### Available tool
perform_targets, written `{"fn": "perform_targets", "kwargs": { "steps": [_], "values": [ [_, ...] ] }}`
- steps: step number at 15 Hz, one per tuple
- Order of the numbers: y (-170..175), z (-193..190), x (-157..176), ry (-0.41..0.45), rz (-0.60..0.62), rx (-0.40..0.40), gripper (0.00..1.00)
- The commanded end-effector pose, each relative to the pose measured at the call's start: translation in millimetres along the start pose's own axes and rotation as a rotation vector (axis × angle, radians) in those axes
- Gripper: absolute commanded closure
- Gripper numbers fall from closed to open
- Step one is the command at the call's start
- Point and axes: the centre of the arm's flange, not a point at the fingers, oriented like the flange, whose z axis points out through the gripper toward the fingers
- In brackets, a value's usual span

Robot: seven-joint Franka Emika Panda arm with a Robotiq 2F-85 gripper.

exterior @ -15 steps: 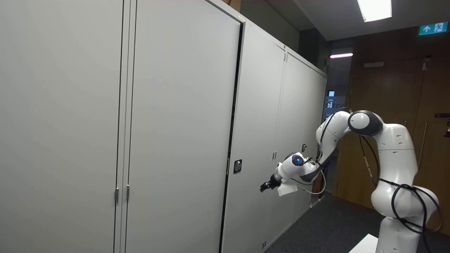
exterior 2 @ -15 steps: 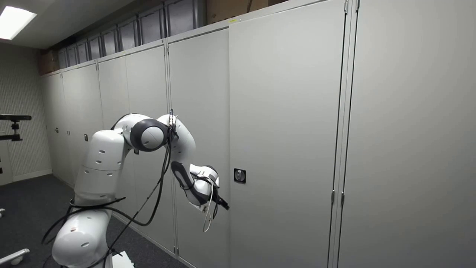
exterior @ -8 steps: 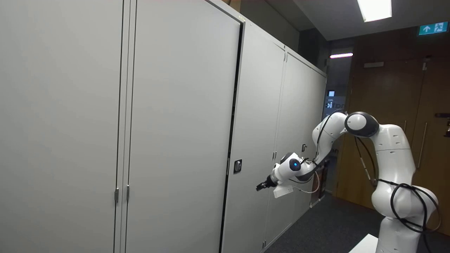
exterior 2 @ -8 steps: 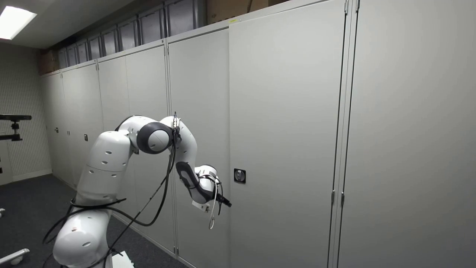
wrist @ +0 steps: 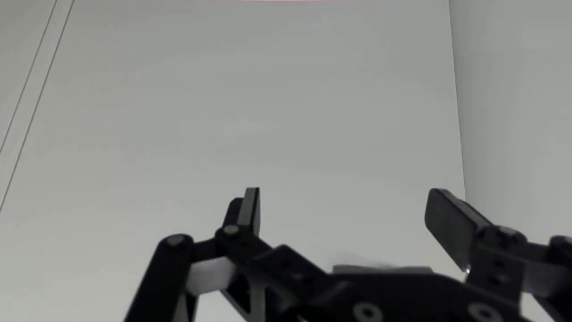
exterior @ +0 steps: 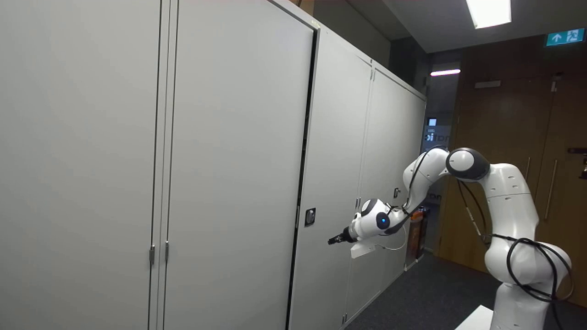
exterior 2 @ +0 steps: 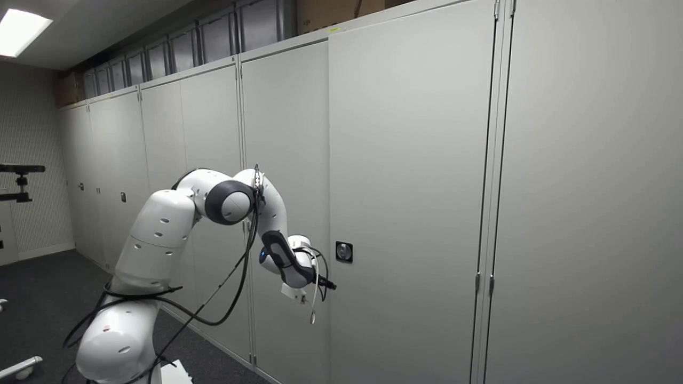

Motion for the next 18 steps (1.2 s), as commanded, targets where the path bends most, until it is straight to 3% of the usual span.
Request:
{"fn": "perform_targets", "kwargs": {
  "steps": [1,12,18],
  "values": [
    [0.0,11.9,5.4,0.085,-0.005,0.009,0.0],
    [-9.9,19.6,21.2,0.287,-0.005,0.0,0.0],
    [-18.2,16.1,36.9,0.345,0.004,-0.002,0.0]
  ]
}}
